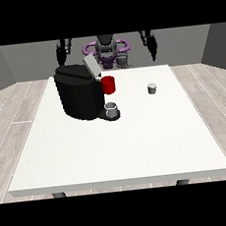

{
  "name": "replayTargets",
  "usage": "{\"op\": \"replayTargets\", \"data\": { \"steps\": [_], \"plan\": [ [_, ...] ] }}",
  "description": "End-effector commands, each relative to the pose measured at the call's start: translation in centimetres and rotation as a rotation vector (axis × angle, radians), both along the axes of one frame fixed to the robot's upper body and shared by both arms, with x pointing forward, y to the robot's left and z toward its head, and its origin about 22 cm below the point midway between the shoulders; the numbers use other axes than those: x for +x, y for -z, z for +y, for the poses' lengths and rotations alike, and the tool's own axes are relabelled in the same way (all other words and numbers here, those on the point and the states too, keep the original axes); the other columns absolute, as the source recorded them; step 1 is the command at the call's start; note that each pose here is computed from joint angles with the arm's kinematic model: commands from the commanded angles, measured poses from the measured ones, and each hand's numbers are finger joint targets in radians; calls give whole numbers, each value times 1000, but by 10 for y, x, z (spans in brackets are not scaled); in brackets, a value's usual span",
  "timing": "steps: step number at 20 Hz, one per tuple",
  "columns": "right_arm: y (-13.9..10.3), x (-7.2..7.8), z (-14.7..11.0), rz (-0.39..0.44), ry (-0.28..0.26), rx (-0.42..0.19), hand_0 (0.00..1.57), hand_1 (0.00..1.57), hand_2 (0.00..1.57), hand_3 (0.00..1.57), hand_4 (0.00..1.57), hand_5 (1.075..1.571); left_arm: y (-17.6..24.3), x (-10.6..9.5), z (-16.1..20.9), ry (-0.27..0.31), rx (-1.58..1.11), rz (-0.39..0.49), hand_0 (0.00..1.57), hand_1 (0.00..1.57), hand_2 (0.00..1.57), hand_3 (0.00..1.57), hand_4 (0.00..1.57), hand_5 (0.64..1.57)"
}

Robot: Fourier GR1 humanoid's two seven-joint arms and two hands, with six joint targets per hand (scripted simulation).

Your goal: Insert the coffee pod into the coffee machine and close the lid

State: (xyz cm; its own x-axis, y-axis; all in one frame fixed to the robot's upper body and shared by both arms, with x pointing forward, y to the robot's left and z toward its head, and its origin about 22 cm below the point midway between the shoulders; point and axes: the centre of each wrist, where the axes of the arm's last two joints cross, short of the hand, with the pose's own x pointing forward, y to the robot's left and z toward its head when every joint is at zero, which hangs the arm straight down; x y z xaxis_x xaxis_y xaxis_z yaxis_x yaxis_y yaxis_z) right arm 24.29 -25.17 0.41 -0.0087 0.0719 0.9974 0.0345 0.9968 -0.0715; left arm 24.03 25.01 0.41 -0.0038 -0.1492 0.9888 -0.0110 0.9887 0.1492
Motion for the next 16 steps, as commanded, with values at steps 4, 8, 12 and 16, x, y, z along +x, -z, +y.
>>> {"op": "replayTargets", "data": {
  "steps": [4, 8, 12, 16],
  "plan": [
    [14, -1, 5, 60, -13, 17, 0, 0, 0, 0, 0, 1571, -9, -2, 31, 152, 111, -29, 0, 0, 0, 0, 0, 1571],
    [7, 3, -8, -18, 145, -150, 0, 0, 0, 0, 0, 1571, -17, 1, 59, 258, 254, -106, 0, 0, 0, 0, 0, 1571],
    [12, 2, 4, -2, 160, -156, 0, 0, 0, 0, 0, 1571, -23, 7, 75, 276, 323, -86, 0, 0, 0, 0, 0, 1571],
    [-3, 13, 10, -89, 80, -150, 0, 0, 0, 0, 0, 1571, -41, 34, 101, 220, 422, -50, 0, 0, 0, 0, 0, 1571]
  ]
}}
